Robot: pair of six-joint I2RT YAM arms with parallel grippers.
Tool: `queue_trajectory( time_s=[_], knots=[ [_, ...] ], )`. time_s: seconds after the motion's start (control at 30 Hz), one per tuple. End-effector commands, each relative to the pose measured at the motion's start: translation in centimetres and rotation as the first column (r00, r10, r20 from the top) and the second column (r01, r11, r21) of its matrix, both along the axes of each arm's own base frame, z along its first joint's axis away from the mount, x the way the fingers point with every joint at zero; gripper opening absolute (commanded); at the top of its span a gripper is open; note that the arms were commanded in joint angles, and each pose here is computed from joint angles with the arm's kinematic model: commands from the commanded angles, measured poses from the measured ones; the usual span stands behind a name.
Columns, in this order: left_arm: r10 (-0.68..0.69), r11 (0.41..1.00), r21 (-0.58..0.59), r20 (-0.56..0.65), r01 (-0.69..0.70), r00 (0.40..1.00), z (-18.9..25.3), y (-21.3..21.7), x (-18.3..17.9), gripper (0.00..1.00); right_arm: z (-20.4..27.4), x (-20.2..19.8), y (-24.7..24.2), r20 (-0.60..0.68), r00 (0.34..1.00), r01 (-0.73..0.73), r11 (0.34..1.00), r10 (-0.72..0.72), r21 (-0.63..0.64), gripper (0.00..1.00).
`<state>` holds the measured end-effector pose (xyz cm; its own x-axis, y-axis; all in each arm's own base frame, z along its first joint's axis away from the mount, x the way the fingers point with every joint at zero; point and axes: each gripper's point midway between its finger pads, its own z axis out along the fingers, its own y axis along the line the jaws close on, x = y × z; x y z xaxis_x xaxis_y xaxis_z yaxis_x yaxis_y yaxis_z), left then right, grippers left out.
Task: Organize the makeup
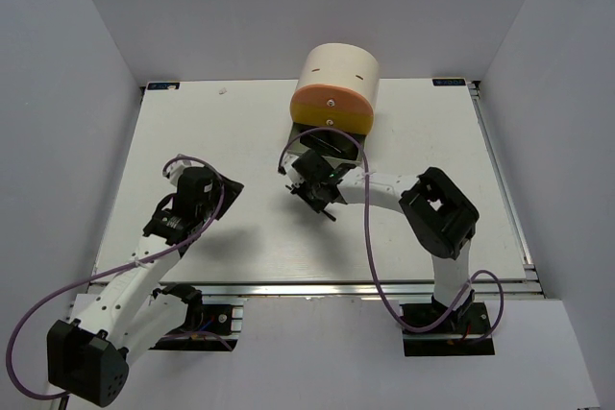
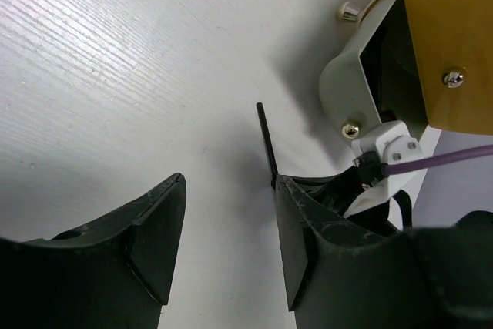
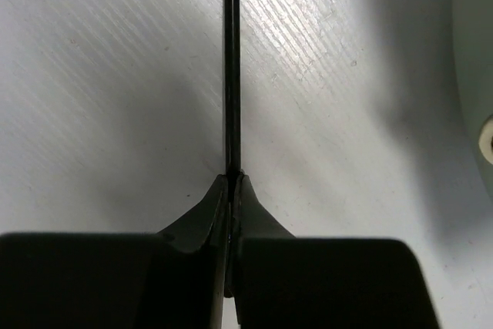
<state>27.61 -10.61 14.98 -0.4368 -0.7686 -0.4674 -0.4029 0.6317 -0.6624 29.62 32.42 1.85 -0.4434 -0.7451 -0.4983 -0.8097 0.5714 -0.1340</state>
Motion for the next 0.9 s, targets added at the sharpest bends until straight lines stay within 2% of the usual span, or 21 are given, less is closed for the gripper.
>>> queue_trajectory(
  time_s=[0.0,0.17,0.33,0.47,0.53,0.6,0.67,0.73,0.77,0.8,0.87],
  knots=[
    [0.015,1.0,-0.003,0.004,-0.015,1.0,-0.2,0.3,-0.2,0.6,-3.6,-2.1,-3.5,-0.069,0.997,-0.05,0.991,0.042,-0.126,0.0],
    [0.012,1.0,-0.009,0.01,-0.012,1.0,0.0,0.2,0.1,0.6,0.9,-4.7,0.0,-0.129,0.963,-0.226,0.969,0.238,0.099,0.0],
    [0.011,0.999,-0.05,0.037,-0.009,0.999,0.7,-0.4,0.4,0.6,8.6,-4.5,2.7,0.0,0.924,-0.369,0.89,0.383,0.267,0.0],
    [-0.014,0.992,-0.127,0.066,0.023,0.998,1.0,-1.7,1.0,0.6,13.6,-3.1,3.2,0.107,0.906,-0.42,0.844,0.409,0.335,0.0],
    [-0.051,0.977,-0.202,0.113,0.073,0.992,2.0,-3.3,1.6,0.6,16.6,-0.8,2.7,0.204,0.895,-0.445,0.829,0.397,0.339,0.0],
    [-0.073,0.959,-0.255,0.194,0.122,0.978,3.3,-4.4,2.5,0.6,17.9,1.3,1.4,0.285,0.854,-0.511,0.808,0.436,0.294,0.0],
    [-0.118,0.935,-0.306,0.205,0.178,0.972,3.4,-5.9,2.7,0.59,19.3,3.7,0.6,0.364,0.83,-0.527,0.807,0.422,0.267,0.0],
    [-0.14,0.922,-0.322,0.24,0.215,0.961,4.2,-6.7,3.4,0.56,18.8,6.4,-0.9,0.369,0.834,-0.509,0.83,0.411,0.227,0.0],
    [-0.162,0.919,-0.322,0.217,0.228,0.963,3.5,-7.2,3.8,0.54,19.1,8.1,-0.7,0.375,0.836,-0.499,0.839,0.401,0.216,0.0],
    [-0.177,0.913,-0.322,0.237,0.249,0.955,4.3,-7.8,4.3,0.45,19.0,9.2,-1.3,0.37,0.845,-0.481,0.851,0.386,0.211,0.0],
    [-0.213,0.906,-0.322,0.213,0.275,0.953,3.4,-8.8,4.9,0.37,18.3,10.8,-1.5,0.361,0.849,-0.471,0.862,0.386,0.186,0.0]
  ],
)
